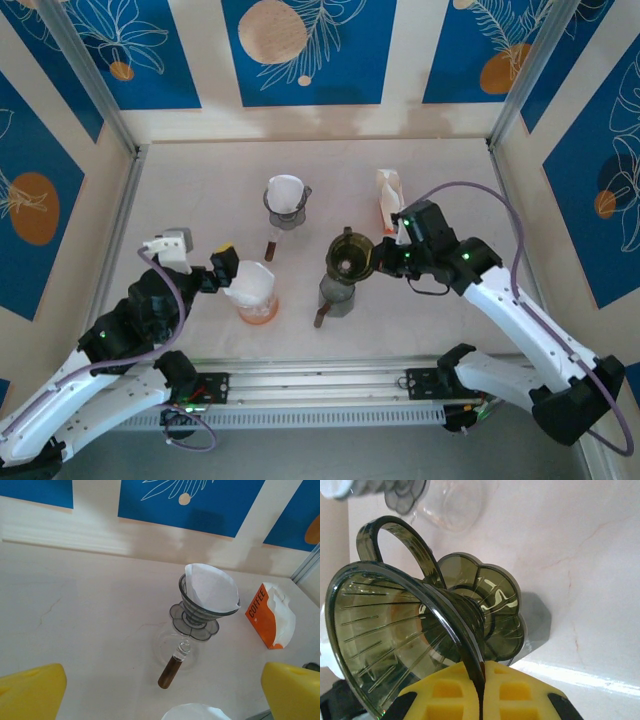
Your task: Place the coffee filter in the dripper
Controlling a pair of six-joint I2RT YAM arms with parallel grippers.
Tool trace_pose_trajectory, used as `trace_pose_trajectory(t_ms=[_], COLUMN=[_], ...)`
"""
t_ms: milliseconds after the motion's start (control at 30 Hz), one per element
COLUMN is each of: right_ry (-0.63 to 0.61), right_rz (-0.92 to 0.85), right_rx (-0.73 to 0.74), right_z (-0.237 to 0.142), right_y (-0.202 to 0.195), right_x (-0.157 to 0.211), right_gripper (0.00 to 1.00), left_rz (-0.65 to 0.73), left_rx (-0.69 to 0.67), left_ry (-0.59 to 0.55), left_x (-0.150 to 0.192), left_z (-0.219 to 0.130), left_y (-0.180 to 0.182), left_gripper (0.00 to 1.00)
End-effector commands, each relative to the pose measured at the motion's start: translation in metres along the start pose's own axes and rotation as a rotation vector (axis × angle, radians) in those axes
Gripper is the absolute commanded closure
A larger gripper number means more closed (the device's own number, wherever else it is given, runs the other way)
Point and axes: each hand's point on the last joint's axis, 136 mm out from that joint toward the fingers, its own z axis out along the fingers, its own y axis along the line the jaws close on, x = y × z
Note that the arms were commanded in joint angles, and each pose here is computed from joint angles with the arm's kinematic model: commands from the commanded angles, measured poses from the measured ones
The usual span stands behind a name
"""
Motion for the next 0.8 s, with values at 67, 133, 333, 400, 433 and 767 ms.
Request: trace_pose_trajectory(t_ms=[67, 133, 333, 400, 433, 767], right_ry=[0.125, 0.136, 0.137, 0.142, 0.146, 0.168], right_rz=[-0.007, -0.012, -0.024, -0.025, -0.028, -0.041], right_rx=[0.032, 0.047, 0.059, 0.059, 0.061, 0.104], right_z=[0.011, 0.014, 0.020, 0.022, 0.023, 0.029], right_y=[0.005, 0.005, 0.006, 0.007, 0.008, 0.005], right_x=[0.021, 0.023, 0.025, 0.026, 0.027, 0.026], right_gripper=[1.00, 1.00, 1.00, 1.00, 1.00, 1.00], left_rz=[-0.037, -0.034, -0.031, -0.031, -0.031, -0.026], left_rx=[-0.011, -0.011, -0.018, -0.017, -0.017, -0.021], left_ry=[-0.029, -0.024, -0.023, -0.027, -0.028, -0.023], left_x=[-0.003, -0.002, -0.001, -0.001, -0.001, 0.001], left_z=[-0.002, -0.002, -0.002, -0.002, -0.002, -0.001], left_y=[0.005, 0.005, 0.007, 0.007, 0.007, 0.008], left_gripper=[0.00, 0.00, 0.00, 0.00, 0.00, 0.00])
